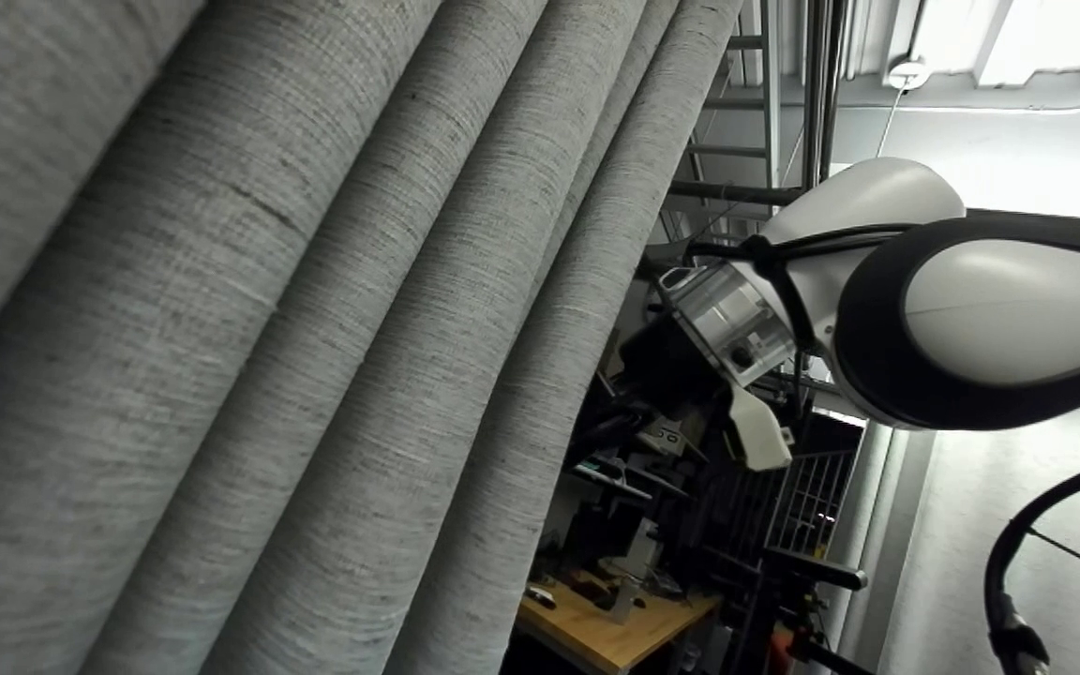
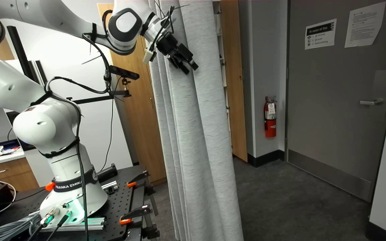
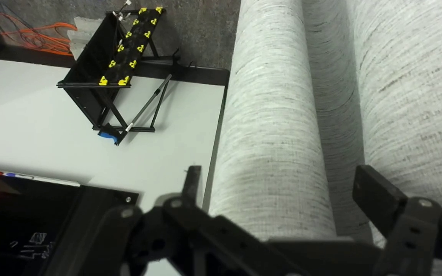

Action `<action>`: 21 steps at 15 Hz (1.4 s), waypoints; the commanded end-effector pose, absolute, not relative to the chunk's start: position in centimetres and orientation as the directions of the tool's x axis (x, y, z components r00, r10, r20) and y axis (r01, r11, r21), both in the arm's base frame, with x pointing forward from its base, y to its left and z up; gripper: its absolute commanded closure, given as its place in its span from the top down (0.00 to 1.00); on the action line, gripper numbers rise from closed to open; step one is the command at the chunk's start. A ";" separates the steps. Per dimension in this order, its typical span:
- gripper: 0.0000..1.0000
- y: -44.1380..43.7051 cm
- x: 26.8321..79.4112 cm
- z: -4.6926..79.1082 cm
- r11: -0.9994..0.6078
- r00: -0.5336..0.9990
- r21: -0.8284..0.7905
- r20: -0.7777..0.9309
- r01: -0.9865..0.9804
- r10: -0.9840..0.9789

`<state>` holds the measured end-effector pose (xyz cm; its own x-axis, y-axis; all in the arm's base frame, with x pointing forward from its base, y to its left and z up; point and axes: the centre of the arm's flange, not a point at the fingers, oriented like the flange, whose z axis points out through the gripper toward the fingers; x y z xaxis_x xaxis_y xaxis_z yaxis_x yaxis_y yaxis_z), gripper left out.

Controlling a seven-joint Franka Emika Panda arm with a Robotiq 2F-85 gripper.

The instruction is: Pull the curtain to the right

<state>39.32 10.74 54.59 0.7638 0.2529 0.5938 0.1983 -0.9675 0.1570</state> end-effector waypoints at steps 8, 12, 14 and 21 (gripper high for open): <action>1.00 10.0 47.6 57.6 -0.981 0.633 0.109 0.752 0.158 0.185; 1.00 10.6 48.8 59.1 -0.982 0.577 0.112 0.797 0.152 0.180; 0.74 10.8 49.1 59.7 -0.982 0.555 0.114 0.813 0.148 0.178; 0.28 10.7 49.3 60.9 -0.980 0.528 0.151 0.826 0.132 0.198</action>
